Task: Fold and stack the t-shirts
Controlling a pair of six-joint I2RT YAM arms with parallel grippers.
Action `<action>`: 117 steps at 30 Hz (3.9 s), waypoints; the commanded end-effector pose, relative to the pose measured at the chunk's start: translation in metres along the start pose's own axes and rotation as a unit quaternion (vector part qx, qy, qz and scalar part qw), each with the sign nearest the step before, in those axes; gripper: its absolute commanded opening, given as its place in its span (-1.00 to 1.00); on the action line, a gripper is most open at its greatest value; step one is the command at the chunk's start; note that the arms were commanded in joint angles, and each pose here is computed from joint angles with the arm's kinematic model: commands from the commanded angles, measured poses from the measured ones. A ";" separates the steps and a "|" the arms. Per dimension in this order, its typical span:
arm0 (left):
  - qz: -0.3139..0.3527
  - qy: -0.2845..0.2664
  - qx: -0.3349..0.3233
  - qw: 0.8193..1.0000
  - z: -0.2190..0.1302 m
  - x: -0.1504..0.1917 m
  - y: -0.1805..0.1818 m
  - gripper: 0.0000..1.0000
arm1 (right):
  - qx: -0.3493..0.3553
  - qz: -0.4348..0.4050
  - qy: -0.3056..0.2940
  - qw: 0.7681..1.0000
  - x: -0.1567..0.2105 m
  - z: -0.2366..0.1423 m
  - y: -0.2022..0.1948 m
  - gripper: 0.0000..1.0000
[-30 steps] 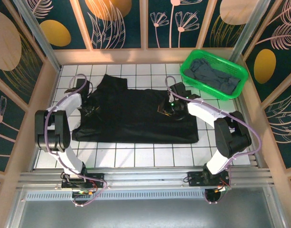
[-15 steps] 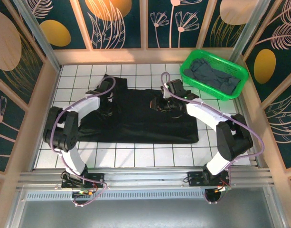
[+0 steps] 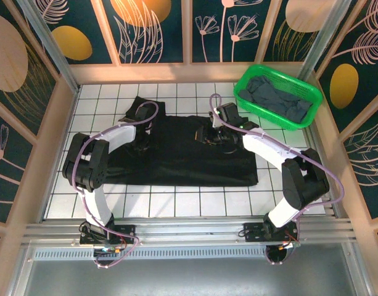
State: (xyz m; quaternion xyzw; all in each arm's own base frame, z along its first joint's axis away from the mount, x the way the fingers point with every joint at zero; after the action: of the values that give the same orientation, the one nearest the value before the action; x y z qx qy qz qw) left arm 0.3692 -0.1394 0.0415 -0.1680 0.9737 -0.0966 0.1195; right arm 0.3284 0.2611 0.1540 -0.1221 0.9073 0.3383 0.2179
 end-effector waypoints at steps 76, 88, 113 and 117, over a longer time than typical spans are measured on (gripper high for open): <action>-0.286 -0.022 -0.159 0.945 -0.025 0.019 0.184 -0.84 | 0.244 0.288 0.031 0.925 0.110 -0.067 -0.173 -0.45; -0.380 -0.009 -0.180 0.907 -0.021 0.047 0.223 -0.86 | 0.321 0.307 0.122 0.887 0.141 -0.054 -0.198 -0.59; -0.476 -0.100 -0.181 0.855 -0.084 0.058 0.233 -0.48 | 0.283 0.248 0.103 0.921 0.126 -0.065 -0.144 -0.51; -0.440 -0.152 -0.090 0.881 -0.098 -0.030 0.198 -0.31 | 0.230 0.186 0.006 0.955 0.048 -0.061 -0.125 -0.33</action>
State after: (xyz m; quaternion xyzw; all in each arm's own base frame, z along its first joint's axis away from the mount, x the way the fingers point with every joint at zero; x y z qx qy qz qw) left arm 0.2367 0.0632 0.0598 -0.6231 0.7709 0.0342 0.1278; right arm 0.2595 0.1050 0.0549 0.1402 0.9827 0.1015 0.0660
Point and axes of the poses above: each hand's point on the last joint's axis, 136 mm out from that joint toward the fingers, its own z axis out along the fingers, its own y axis along the line the jaws close on, x = y × z, the point moved 2 cm from there along -z, back along the fingers, and after that the axes turned 12 degrees about -z, right-handed, at the moved point
